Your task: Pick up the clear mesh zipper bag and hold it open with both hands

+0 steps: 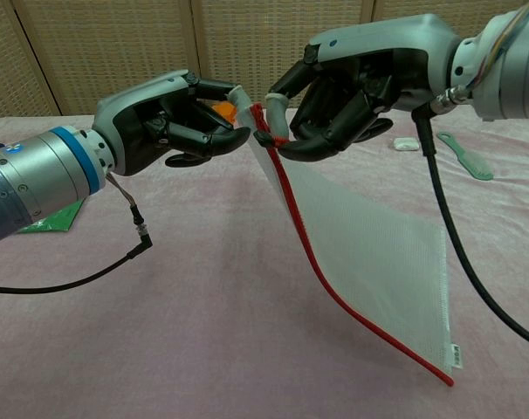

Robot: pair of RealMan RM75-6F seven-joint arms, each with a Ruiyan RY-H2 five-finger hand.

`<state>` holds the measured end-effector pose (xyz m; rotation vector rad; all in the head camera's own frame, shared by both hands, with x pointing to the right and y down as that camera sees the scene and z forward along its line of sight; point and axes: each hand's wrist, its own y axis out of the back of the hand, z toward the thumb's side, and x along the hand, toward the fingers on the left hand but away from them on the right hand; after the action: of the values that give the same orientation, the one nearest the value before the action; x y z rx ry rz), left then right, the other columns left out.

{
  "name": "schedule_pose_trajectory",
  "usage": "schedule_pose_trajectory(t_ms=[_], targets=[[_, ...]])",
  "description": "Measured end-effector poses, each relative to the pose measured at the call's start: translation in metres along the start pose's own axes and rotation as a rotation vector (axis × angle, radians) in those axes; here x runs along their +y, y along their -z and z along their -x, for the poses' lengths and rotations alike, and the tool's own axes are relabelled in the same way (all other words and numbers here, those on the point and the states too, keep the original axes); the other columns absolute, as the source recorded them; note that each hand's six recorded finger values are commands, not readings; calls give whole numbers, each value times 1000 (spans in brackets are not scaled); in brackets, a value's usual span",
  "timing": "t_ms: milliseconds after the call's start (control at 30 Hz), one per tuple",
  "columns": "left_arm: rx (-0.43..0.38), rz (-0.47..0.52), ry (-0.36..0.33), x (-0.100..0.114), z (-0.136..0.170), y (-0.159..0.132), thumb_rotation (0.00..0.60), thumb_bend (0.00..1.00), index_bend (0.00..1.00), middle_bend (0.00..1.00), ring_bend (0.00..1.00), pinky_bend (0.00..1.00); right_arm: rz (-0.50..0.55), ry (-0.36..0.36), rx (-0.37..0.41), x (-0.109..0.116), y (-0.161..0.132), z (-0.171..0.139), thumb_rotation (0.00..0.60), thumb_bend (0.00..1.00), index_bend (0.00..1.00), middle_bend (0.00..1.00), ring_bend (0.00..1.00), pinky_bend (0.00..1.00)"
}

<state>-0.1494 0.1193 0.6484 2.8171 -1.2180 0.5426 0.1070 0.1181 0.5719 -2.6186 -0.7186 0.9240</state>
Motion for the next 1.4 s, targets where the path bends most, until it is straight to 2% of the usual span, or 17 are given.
schedule_pose_trajectory(t_ms=[367, 933, 1400], targets=[[-31, 43, -24, 3, 0, -10, 600, 688, 854, 953, 858, 957, -16, 12, -14, -1, 3, 1, 600, 907, 773, 925, 893, 1000], [-68, 151, -98, 21, -3, -25, 600, 688, 859, 954, 858, 957, -24, -2, -59, -4, 7, 2, 600, 912, 775, 925, 895, 1000], [-105, 190, -171, 53, 4, -37, 600, 688, 859, 954, 858, 957, -64, 1, -170, 2, 48, -10, 600, 913, 777, 926, 897, 1000]])
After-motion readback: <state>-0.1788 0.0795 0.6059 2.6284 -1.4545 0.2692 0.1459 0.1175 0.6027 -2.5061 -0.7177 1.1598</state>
